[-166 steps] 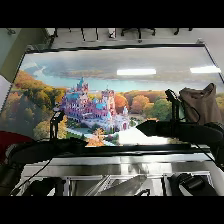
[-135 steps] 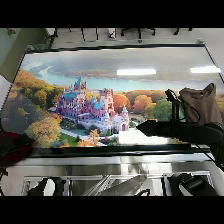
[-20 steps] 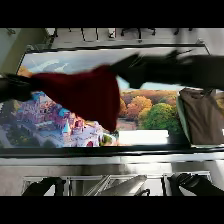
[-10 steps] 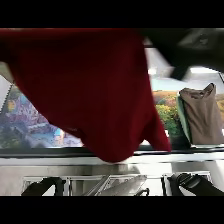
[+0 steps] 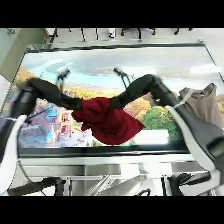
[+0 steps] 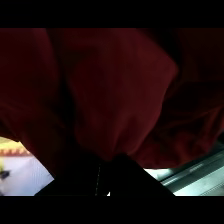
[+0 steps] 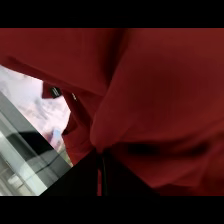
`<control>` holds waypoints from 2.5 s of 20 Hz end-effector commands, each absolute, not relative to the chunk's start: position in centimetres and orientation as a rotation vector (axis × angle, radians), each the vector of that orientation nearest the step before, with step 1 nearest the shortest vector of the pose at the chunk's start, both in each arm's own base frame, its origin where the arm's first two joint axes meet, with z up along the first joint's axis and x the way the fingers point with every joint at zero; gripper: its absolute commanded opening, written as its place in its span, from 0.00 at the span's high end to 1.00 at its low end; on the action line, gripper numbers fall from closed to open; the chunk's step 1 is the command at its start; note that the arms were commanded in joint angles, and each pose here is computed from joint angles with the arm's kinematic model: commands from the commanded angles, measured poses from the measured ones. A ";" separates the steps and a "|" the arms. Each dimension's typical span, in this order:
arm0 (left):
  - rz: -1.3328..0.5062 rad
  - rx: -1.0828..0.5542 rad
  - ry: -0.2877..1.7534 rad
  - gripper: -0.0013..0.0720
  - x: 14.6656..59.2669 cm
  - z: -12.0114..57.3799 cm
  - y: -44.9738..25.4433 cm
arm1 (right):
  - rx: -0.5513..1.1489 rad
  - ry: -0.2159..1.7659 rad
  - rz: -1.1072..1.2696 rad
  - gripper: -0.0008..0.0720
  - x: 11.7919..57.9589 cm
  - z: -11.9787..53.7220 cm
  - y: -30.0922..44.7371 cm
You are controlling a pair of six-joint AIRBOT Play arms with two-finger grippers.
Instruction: Fold the shirts.
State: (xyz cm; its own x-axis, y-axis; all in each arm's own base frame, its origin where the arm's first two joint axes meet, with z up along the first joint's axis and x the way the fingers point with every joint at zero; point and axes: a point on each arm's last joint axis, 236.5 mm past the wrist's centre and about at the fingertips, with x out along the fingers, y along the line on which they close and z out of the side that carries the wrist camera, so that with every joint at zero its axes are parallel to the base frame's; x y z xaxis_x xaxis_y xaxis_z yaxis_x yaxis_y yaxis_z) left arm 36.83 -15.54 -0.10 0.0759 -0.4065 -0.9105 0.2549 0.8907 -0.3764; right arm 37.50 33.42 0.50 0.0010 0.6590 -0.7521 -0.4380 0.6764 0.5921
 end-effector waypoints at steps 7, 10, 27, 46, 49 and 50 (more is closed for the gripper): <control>-0.464 -0.184 1.564 0.38 38.6 -3.8 -13.2 | 0.478 1.364 0.787 0.38 40.2 2.8 29.5; -0.435 -0.217 1.521 0.06 40.6 -0.4 -10.1 | 0.482 1.321 0.762 0.39 39.2 7.9 24.7; -0.573 -0.452 1.544 0.09 37.5 -5.6 -14.3 | 0.763 1.551 0.299 0.18 22.6 -10.1 24.0; -0.617 -0.373 1.283 0.96 40.6 5.1 -15.4 | 0.683 1.280 0.487 0.97 31.7 -4.0 29.3; -0.647 -0.286 0.988 0.96 40.0 17.2 -14.9 | 0.674 0.892 0.652 0.97 36.3 12.7 26.4; -0.657 -0.260 0.848 0.96 39.4 22.6 -14.8 | 0.646 0.694 0.695 0.97 36.8 20.6 24.5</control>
State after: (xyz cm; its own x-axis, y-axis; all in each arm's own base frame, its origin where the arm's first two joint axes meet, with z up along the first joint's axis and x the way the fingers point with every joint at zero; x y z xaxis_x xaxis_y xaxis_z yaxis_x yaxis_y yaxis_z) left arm 40.81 -14.99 12.17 0.2938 -0.6201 -0.7274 0.3140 0.7814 -0.5393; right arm 35.51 27.69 5.81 0.3964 0.7205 -0.5690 -0.0879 0.6467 0.7577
